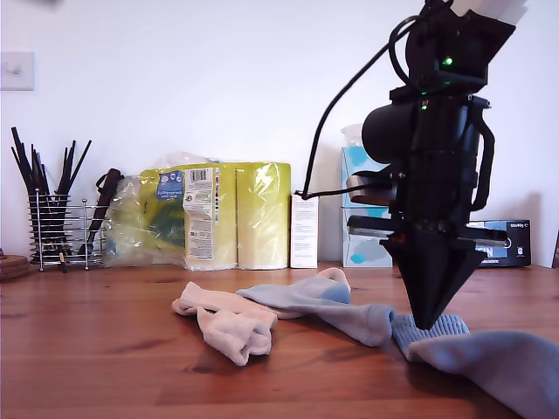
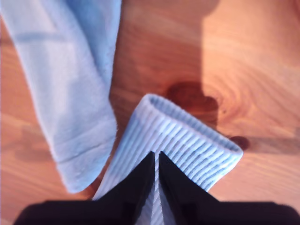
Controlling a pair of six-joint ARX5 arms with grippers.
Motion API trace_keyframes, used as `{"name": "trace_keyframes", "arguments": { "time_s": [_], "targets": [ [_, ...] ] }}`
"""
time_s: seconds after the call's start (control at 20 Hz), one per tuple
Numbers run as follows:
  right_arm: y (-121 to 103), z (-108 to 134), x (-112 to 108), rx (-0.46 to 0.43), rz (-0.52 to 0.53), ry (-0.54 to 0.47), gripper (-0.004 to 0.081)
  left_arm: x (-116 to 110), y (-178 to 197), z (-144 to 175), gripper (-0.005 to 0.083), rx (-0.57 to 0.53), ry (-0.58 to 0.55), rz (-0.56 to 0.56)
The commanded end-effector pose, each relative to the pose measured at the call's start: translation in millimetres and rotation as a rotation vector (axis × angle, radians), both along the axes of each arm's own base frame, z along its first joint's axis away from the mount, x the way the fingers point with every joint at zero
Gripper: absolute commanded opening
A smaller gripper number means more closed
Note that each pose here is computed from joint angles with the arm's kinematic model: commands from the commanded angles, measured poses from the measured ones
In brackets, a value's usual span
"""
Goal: Pair up the socks based on colour and pattern, by placing each sock on top of its pair
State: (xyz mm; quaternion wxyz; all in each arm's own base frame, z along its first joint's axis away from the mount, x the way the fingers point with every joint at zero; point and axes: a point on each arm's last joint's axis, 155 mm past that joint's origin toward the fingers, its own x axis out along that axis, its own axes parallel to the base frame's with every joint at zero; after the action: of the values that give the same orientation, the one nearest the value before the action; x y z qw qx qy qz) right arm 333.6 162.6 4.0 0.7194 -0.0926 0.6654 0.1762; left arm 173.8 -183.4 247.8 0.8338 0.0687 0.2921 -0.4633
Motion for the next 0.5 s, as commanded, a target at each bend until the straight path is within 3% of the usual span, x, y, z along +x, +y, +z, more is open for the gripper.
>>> {"name": "trace_keyframes", "arguments": {
  "time_s": [0.0, 0.2, 0.45],
  "targets": [
    [-10, -21, -15, -0.018, -0.012, 0.062, -0.0013, -13, 5, -25, -0.002, 0.051, 0.113, -0.003],
    [-10, -37, -5, -0.015, -0.02, 0.04, -0.0013, -18, 7, -26, -0.002, 0.061, 0.137, -0.007],
    [-19, -40, 39, -0.07, 0.003, -0.138, -0.0013, -18, 7, -26, -0.0019, 0.061, 0.137, -0.006]
  ]
}}
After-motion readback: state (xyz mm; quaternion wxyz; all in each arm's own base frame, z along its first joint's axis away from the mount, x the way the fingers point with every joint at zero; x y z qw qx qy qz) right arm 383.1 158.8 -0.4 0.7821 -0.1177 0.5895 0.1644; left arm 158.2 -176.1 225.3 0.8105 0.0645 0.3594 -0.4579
